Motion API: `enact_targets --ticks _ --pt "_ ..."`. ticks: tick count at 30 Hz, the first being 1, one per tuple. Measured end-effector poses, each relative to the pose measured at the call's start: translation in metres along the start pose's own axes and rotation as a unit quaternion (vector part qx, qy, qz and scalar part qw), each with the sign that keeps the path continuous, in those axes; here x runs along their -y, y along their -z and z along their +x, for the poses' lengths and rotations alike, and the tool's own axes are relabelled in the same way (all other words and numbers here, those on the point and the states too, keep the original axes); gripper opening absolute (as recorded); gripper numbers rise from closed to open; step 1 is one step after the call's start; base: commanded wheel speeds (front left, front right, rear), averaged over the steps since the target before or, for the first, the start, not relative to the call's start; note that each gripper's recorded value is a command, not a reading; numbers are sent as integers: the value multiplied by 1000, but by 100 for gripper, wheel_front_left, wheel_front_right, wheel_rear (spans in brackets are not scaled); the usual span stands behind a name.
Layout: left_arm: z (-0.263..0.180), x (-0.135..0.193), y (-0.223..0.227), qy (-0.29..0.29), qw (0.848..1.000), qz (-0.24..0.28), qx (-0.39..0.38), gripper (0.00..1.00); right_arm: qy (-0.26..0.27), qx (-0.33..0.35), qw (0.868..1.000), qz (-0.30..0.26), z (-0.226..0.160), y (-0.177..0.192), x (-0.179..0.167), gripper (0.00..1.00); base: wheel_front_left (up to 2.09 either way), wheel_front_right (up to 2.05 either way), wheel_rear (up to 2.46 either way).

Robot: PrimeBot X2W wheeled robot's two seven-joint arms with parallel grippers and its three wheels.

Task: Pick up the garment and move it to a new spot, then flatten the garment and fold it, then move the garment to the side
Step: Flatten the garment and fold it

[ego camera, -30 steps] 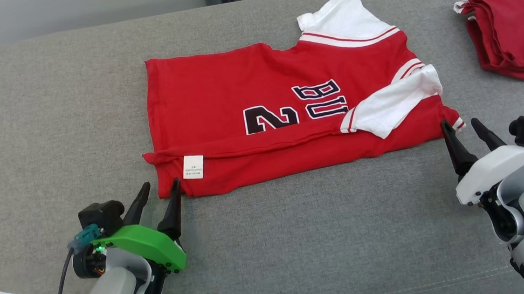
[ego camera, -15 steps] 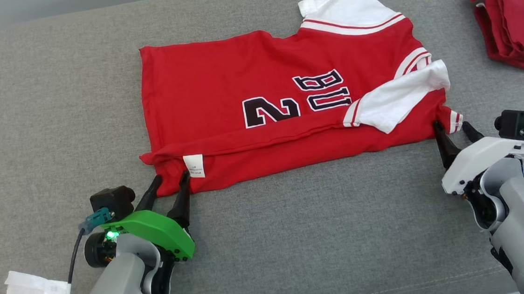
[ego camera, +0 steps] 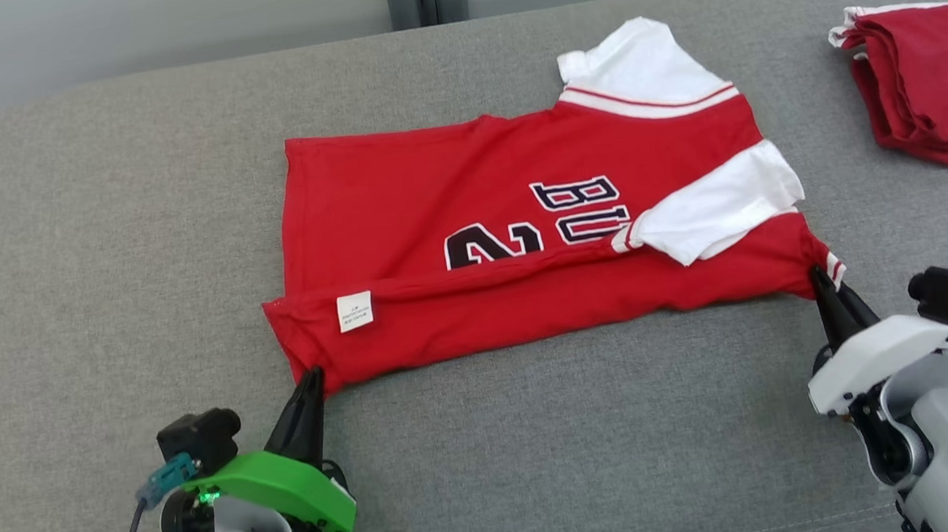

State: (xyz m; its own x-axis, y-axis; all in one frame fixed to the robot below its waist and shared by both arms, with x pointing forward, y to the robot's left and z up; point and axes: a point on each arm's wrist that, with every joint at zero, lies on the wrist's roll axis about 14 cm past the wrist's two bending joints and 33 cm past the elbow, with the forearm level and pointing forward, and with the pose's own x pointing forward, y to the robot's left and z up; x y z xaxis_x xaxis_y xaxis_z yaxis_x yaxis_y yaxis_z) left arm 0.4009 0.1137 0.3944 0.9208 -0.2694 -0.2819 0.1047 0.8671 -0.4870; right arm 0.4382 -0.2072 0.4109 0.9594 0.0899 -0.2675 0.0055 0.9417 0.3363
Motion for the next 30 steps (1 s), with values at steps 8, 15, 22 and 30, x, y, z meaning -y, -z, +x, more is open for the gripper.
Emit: enact_targets --ticks 8,15,22,30 --pt "-39 -2 8 -24 999 -15 18 0 10 -6 1000 11 -48 17 17 0 0 0 0" --pt "-55 -2 18 -33 999 -21 13 100 17 -25 999 27 -70 32 16 100 0 0 0" --pt "-52 2 -16 -29 997 14 64 100 -13 39 999 -6 -67 -6 -4 100 0 0 0" --pt "-52 -3 -86 -40 982 82 163 100 -65 148 985 -60 -65 -65 -48 100 0 0 0"
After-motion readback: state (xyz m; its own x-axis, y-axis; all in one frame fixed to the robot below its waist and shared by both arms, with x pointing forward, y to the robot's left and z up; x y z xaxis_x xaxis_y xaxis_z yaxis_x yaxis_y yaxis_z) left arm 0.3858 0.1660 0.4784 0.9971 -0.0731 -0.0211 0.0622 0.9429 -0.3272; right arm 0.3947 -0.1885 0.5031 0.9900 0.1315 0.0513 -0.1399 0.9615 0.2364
